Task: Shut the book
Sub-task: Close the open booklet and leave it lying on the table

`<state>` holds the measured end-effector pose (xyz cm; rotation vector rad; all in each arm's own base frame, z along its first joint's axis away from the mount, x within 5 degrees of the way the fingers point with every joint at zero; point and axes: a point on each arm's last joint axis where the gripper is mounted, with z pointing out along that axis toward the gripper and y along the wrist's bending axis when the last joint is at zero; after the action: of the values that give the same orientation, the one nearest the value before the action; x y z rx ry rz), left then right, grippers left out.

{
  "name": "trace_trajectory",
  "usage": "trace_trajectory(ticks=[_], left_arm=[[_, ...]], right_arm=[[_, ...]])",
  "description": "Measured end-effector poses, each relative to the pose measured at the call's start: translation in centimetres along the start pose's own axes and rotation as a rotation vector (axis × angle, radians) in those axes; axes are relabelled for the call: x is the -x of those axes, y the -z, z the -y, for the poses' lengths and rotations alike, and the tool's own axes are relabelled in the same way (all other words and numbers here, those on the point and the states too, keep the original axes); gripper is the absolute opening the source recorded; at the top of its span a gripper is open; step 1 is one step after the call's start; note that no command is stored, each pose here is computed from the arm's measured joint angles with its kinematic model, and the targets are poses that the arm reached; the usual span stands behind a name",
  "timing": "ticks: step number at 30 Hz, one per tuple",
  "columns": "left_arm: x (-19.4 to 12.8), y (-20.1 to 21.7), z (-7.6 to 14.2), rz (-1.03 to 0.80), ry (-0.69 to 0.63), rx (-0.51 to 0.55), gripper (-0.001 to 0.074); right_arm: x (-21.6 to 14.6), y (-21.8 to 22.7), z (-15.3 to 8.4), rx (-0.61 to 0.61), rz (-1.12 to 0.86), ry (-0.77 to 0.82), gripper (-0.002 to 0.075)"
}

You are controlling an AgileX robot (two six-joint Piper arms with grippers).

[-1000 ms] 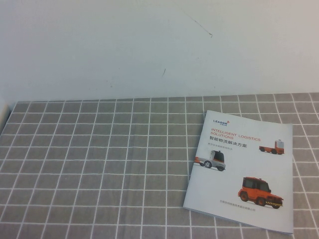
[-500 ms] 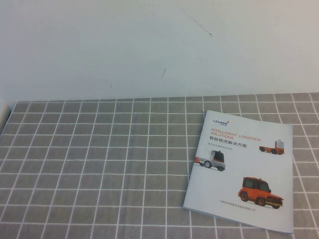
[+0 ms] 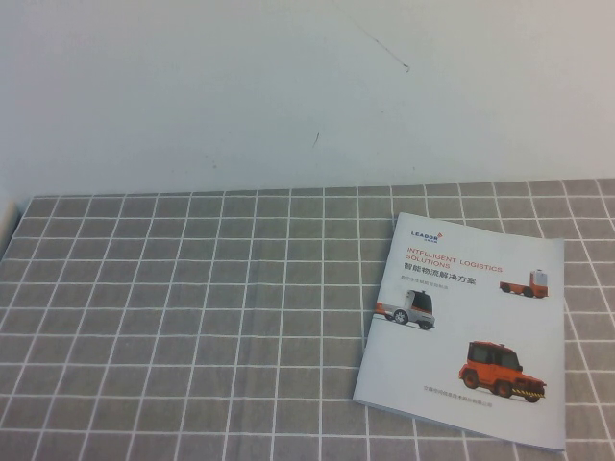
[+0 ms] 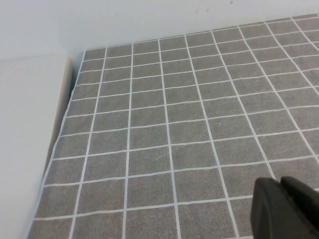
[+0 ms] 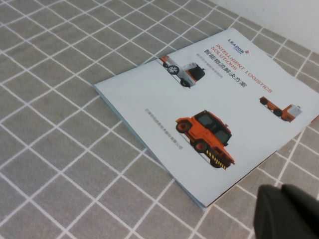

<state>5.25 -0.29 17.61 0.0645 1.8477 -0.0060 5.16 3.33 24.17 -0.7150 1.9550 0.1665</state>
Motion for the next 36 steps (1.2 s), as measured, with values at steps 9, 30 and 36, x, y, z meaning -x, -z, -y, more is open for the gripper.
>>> trace_trajectory(ticks=[9,30,36], left_arm=[[0.0,0.0,0.0,0.0,0.0,0.0,-0.0003],[0.0,0.0,0.0,0.0,0.0,0.0,-0.0003],[0.0,0.0,0.0,0.0,0.0,0.0,-0.0003]], right_arm=[[-0.5,-0.2,-0.1,-0.013,0.014,-0.002,-0.0003],[-6.3,-2.0,1.5,-0.47,0.228,-0.174,-0.0003],[-7.4,-2.2,1.3,-0.454,0.102,-0.244,-0.0003]])
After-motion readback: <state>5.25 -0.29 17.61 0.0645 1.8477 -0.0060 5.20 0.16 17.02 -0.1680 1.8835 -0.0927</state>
